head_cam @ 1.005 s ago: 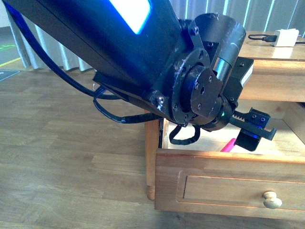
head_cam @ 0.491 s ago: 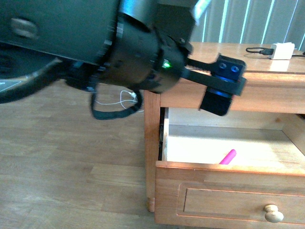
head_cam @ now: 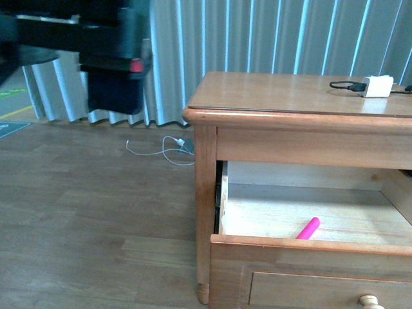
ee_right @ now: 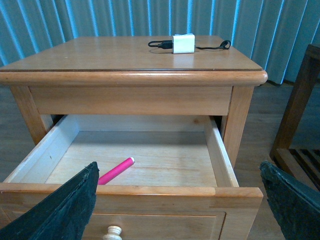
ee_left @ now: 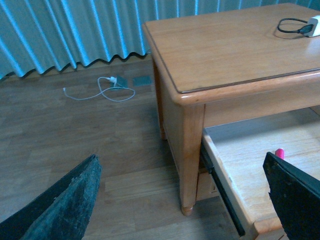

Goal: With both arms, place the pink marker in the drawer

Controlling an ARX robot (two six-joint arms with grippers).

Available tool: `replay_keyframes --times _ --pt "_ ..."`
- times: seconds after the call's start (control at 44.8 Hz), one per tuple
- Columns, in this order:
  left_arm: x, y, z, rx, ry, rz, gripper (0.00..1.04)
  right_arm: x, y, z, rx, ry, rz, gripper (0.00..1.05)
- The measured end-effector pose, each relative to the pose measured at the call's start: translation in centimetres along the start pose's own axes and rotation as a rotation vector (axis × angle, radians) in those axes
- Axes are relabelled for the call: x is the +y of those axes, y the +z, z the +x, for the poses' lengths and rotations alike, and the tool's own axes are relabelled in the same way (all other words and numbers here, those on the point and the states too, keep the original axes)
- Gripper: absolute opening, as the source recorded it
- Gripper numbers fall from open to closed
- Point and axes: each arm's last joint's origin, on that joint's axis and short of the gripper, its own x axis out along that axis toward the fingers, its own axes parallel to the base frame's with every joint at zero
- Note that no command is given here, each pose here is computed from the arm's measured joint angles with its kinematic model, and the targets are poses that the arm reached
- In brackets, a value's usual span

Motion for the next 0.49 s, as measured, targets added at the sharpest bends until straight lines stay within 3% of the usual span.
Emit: replay_keyframes --times 0.268,0.491 --pt "3.4 -3.7 -6.9 0.048 0.191 -0.106 0.99 0.0 0.0 0.0 0.0 0.0 0.0 0.96" --pt "4.4 -6.9 -10.7 0.074 0.249 -0.209 0.99 0.0 0.0 0.0 0.0 0.0 0.0 0.96"
